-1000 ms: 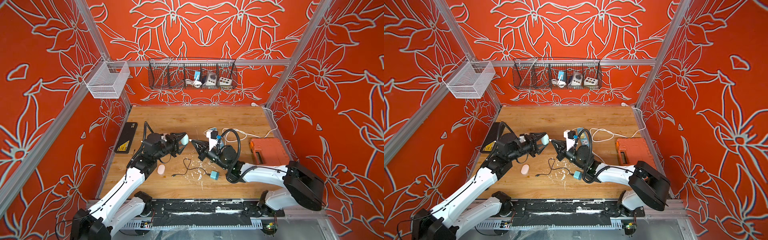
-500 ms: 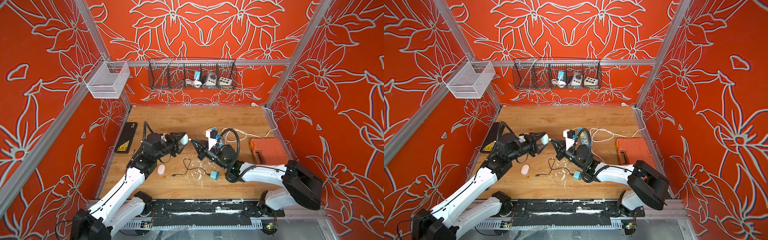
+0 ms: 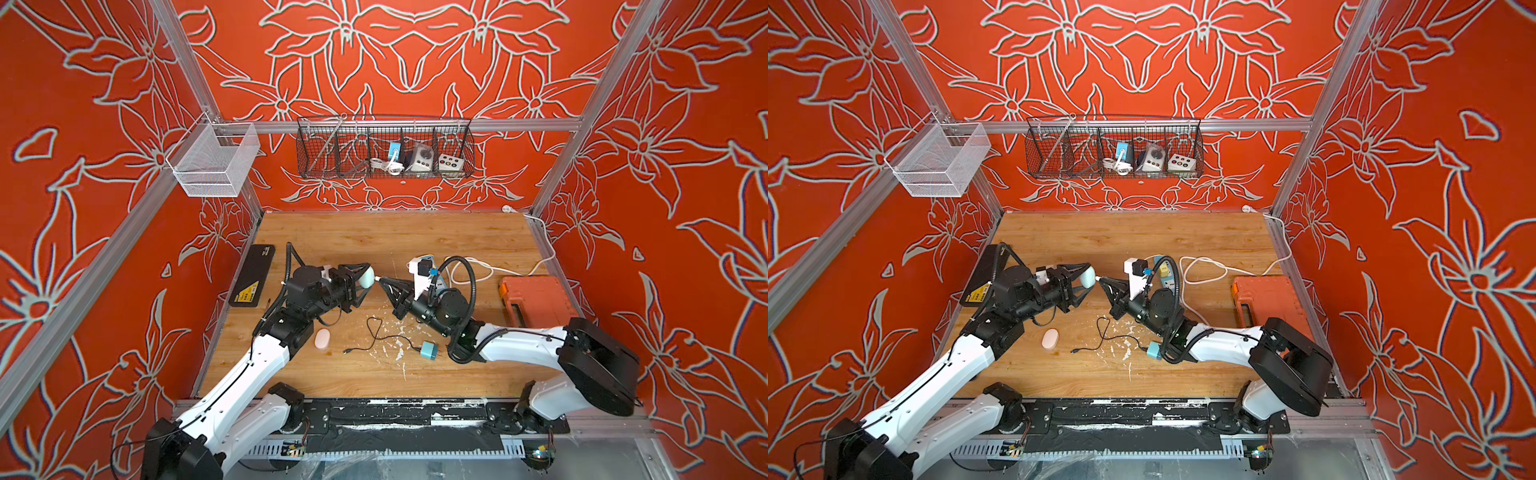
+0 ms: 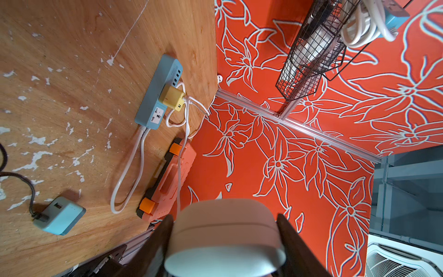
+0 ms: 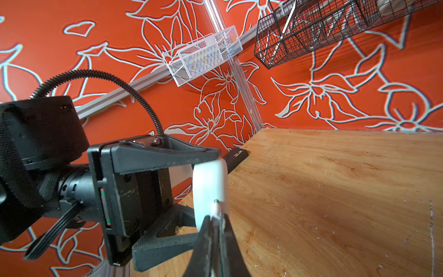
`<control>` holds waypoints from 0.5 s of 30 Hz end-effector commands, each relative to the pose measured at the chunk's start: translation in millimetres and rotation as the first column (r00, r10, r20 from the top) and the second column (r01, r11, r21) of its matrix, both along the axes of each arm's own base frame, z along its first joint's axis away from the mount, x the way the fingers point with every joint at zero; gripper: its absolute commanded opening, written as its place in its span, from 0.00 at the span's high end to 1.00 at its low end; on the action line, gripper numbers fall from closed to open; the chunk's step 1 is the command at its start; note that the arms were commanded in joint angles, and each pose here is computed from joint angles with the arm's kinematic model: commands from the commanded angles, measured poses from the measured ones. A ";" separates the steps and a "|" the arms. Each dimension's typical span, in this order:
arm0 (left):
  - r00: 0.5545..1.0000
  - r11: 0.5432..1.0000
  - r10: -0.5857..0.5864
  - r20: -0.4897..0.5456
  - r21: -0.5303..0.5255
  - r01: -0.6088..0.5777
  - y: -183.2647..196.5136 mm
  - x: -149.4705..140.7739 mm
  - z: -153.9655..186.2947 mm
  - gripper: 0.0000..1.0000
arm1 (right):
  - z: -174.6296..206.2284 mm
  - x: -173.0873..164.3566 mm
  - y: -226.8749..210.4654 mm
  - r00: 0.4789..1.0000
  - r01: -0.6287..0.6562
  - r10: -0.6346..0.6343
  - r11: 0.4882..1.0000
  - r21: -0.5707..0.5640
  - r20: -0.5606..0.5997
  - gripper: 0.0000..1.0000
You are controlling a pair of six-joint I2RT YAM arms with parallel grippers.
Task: Charge the bluetooth headset
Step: Insert the charging cable into the bluetooth headset.
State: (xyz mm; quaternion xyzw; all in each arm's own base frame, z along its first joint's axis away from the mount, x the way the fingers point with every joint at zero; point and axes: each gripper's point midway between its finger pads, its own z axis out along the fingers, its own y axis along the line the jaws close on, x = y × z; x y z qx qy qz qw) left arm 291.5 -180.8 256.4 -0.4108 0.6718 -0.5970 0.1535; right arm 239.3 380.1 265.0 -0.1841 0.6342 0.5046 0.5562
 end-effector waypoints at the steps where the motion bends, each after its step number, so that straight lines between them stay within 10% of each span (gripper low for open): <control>1: 0.997 0.998 -0.048 0.065 -0.036 0.050 -8.5 -4.5 23.1 0.51 | 12.3 -9.4 9.7 0.998 -0.064 0.064 0.997 0.037 0.016 1.00; 15: 0.991 0.996 -0.086 0.098 -0.029 0.090 -12.4 -9.3 32.2 0.54 | 7.9 -1.6 7.5 0.999 -0.008 0.010 0.999 -0.047 0.051 1.00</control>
